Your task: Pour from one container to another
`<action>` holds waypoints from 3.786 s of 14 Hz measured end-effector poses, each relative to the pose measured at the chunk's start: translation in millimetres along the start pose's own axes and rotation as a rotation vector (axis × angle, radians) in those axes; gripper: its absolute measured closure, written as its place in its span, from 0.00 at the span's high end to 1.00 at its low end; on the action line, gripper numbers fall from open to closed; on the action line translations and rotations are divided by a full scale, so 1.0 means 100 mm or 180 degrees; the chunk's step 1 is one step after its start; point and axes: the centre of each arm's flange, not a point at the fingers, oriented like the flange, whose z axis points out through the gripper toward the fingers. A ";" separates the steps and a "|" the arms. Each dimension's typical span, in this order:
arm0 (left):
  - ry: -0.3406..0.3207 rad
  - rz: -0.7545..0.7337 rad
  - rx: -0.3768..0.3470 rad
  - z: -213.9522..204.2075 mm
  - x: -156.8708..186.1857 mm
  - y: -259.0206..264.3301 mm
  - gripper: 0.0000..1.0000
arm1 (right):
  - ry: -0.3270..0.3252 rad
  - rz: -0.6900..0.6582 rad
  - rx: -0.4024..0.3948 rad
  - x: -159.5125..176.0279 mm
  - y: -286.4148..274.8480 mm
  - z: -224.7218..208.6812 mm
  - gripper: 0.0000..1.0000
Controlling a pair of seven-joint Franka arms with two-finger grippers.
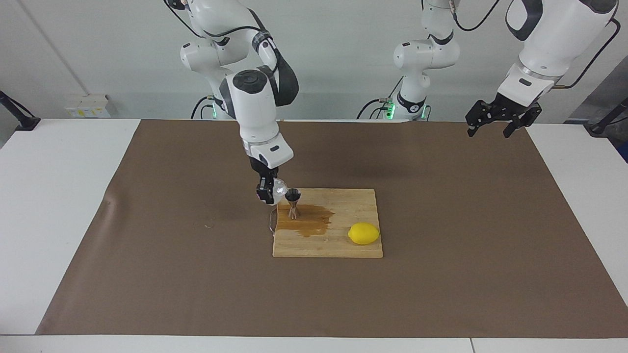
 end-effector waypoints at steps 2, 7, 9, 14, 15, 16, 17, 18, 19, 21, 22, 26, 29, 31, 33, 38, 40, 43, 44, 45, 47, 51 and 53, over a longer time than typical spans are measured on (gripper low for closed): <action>0.0000 0.0000 0.0000 0.00 0.00 0.00 1.00 | 0.0214 0.0059 0.0085 -0.27 0.14 -0.01 0.51; 0.0000 0.0000 0.0000 0.00 0.00 0.00 1.00 | 0.0733 0.0180 0.0244 -1.16 0.36 0.14 0.51; 0.0000 0.0000 0.0000 0.00 0.00 0.00 1.00 | 0.0942 0.0189 0.0292 -1.53 0.36 0.28 0.51; 0.0000 0.0000 0.0000 0.00 0.00 0.00 1.00 | 0.1144 0.0150 0.0179 -2.35 0.32 0.65 0.51; 0.0000 0.0000 0.0000 0.00 0.00 0.00 1.00 | 0.1165 0.0153 0.0126 -2.44 0.32 0.74 0.51; 0.0000 0.0000 0.0000 0.00 0.00 0.00 1.00 | 0.1199 0.0164 0.0104 -2.50 0.32 0.85 0.51; 0.0000 0.0000 0.0000 0.00 0.00 0.00 1.00 | 0.1264 0.0188 0.0109 -2.56 0.30 0.98 0.51; 0.0000 0.0000 0.0000 0.00 0.00 0.00 1.00 | 0.1328 0.0194 0.0110 -2.61 0.29 1.10 0.51; 0.0000 0.0000 0.0000 0.00 0.00 0.00 1.00 | 0.1356 0.0209 0.0106 -2.67 0.28 1.21 0.51; 0.0000 0.0000 0.0000 0.00 0.00 0.00 1.00 | 0.1367 0.0239 0.0136 -2.77 0.25 1.34 0.51; 0.0000 0.0000 0.0000 0.00 0.00 0.00 1.00 | 0.1379 0.0250 0.0142 -2.80 0.24 1.38 0.51; 0.0000 0.0000 0.0000 0.00 0.00 0.00 1.00 | 0.1419 0.0302 0.0151 -2.81 0.22 1.42 0.69; 0.0000 0.0000 0.0000 0.00 0.00 0.00 1.00 | 0.1429 0.0299 0.0155 -2.80 0.22 1.42 1.00; 0.0000 0.0000 0.0000 0.00 0.00 0.00 1.00 | 0.1444 0.0351 0.0143 -2.77 0.24 1.34 1.00; 0.0000 0.0000 0.0000 0.00 0.00 0.00 1.00 | 0.1449 0.0535 0.0154 -2.69 0.26 1.11 1.00; 0.0000 0.0000 0.0000 0.00 0.00 0.00 1.00 | 0.0898 0.1065 0.0267 -2.59 0.27 0.49 1.00; 0.0000 0.0000 0.0000 0.00 0.00 0.00 1.00 | 0.0698 0.1441 0.0331 -2.51 0.25 0.31 1.00; 0.0000 0.0000 0.0000 0.00 0.00 0.00 1.00 | 0.0314 0.2095 0.0430 -2.35 0.20 -0.04 1.00; 0.0000 0.0000 0.0000 0.00 0.00 0.00 1.00 | 0.0156 0.2315 0.0422 -2.29 0.17 -0.18 1.00; 0.0000 0.0000 0.0000 0.00 0.00 0.00 1.00 | 0.0019 0.2536 0.0431 -2.25 0.11 -0.32 1.00; 0.0000 0.0000 0.0000 0.00 0.00 0.00 1.00 | -0.0202 0.2997 0.0498 -2.23 -0.02 -0.56 1.00; 0.0000 0.0000 0.0000 0.00 0.00 0.00 1.00 | -0.0727 0.4068 0.0377 -2.30 -0.21 -1.09 1.00; 0.0000 0.0000 0.0000 0.00 0.00 0.00 1.00 | -0.0770 0.4410 0.0343 -2.27 -0.19 -1.55 1.00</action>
